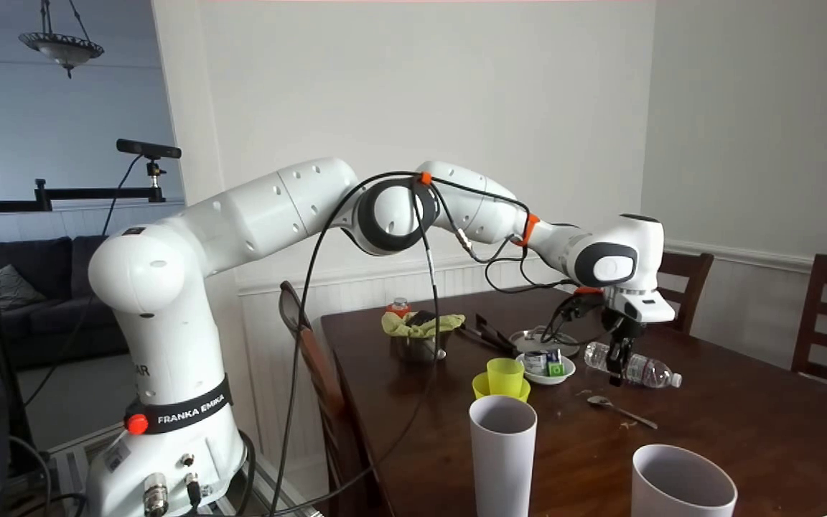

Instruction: Pick up the yellow cup and move it into the yellow bowl, pick up the metallic spoon and put it in the yellow cup that is in the yellow bowl

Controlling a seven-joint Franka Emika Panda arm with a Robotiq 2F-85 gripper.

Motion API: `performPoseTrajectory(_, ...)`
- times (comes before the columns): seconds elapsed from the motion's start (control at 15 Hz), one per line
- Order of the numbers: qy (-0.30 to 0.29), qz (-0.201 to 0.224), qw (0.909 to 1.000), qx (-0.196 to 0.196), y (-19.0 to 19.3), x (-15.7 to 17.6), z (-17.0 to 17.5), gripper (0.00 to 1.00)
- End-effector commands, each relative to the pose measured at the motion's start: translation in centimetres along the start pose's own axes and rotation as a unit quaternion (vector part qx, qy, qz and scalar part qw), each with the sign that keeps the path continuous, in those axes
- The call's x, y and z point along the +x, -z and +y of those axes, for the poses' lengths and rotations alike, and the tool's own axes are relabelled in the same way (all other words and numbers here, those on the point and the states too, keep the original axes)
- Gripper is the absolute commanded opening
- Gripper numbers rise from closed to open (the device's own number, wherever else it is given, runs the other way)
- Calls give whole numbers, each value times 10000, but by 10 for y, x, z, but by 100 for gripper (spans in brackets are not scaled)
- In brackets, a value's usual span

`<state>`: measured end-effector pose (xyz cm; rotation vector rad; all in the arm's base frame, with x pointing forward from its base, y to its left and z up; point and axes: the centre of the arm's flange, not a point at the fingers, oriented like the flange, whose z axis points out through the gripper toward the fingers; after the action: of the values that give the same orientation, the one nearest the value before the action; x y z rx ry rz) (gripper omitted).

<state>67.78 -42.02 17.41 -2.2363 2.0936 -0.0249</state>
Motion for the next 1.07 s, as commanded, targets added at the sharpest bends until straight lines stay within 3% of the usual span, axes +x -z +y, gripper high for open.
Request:
performPoseTrajectory(0.0,147,189,9997,6,11,-7,7,34)
performPoseTrajectory(0.13,175,275,9994,76,4,3,4,41)
performPoseTrajectory(0.33,324,234,9991,145,-12,15,4,62)
performPoseTrajectory(0.53,460,221,9987,7,-33,21,8,84)
performPoseTrajectory(0.73,521,156,9985,-84,-48,23,13,99)
performPoseTrajectory(0.8,548,122,9984,-98,-54,25,14,100)
performPoseTrajectory(0.87,567,115,9982,-128,-56,24,15,93)
performPoseTrajectory(0.93,583,98,9982,-136,-59,24,16,72)
performPoseTrajectory(1.0,613,84,9980,-147,-60,25,16,72)
